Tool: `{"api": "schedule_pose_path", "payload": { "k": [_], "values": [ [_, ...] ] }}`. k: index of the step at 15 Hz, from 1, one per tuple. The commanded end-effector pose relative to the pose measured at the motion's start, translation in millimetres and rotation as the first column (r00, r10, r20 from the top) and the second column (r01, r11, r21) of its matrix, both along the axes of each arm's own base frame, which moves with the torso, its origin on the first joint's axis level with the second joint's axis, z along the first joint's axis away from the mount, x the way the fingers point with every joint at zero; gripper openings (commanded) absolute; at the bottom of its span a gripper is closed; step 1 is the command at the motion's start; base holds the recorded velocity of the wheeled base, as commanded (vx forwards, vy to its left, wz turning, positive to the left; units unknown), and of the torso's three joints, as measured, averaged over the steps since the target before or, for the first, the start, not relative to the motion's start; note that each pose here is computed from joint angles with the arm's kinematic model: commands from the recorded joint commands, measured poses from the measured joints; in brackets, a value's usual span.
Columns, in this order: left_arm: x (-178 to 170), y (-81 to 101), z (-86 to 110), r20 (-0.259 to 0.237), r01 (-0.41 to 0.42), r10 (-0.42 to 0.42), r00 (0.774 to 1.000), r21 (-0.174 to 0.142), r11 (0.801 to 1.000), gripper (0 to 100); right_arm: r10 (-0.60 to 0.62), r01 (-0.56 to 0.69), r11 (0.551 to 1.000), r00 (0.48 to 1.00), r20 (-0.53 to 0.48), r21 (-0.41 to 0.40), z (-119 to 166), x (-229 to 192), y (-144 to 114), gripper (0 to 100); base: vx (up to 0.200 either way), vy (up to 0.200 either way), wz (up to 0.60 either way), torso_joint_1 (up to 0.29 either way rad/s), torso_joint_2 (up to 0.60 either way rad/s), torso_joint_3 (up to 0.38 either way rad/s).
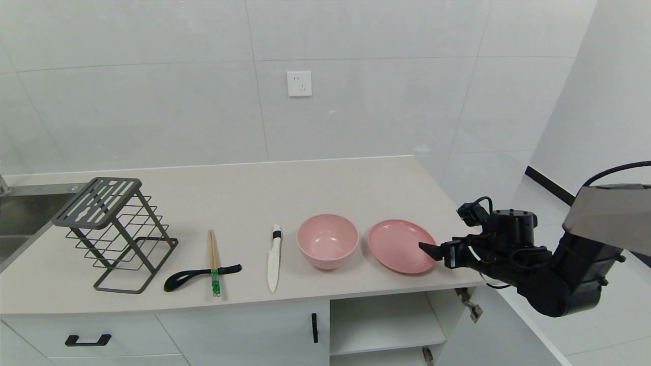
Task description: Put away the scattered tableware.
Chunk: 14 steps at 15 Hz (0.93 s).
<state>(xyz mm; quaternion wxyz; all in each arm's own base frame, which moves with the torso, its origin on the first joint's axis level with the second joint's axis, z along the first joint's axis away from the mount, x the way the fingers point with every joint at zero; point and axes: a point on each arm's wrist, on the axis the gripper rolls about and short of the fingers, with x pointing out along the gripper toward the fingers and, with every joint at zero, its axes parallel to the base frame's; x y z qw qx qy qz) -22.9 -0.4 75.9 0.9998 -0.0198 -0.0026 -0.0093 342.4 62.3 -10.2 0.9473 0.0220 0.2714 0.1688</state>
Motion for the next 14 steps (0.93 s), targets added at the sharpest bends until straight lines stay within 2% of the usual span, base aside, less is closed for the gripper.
{"api": "schedule_pose_path", "payload": {
  "k": [1, 10, 14],
  "values": [
    [0.1, 0.0, 0.1, -0.001, 0.000, 0.000, 1.000, 0.000, 1.000, 100, 0.008, -0.008, 1.000, 0.999, -0.036, -0.007, -14.4, -0.1, 3.1, 100, 0.000, 0.000, 0.00, 0.000, 0.00, 0.000],
    [0.1, 0.0, 0.1, -0.001, 0.000, 0.000, 1.000, 0.000, 1.000, 100, 0.025, -0.025, 1.000, 0.999, -0.032, -0.006, -30.2, 15.1, 12.1, 100, 0.000, 0.000, 0.00, 0.000, 0.00, 0.000],
    [0.1, 0.0, 0.1, -0.001, 0.000, 0.000, 1.000, 0.000, 1.000, 100, 0.059, -0.059, 0.998, 0.998, -0.027, -0.001, -34.1, 18.3, 24.4, 100, 0.000, 0.000, 0.00, 0.000, 0.00, 0.000]
  ]
}}
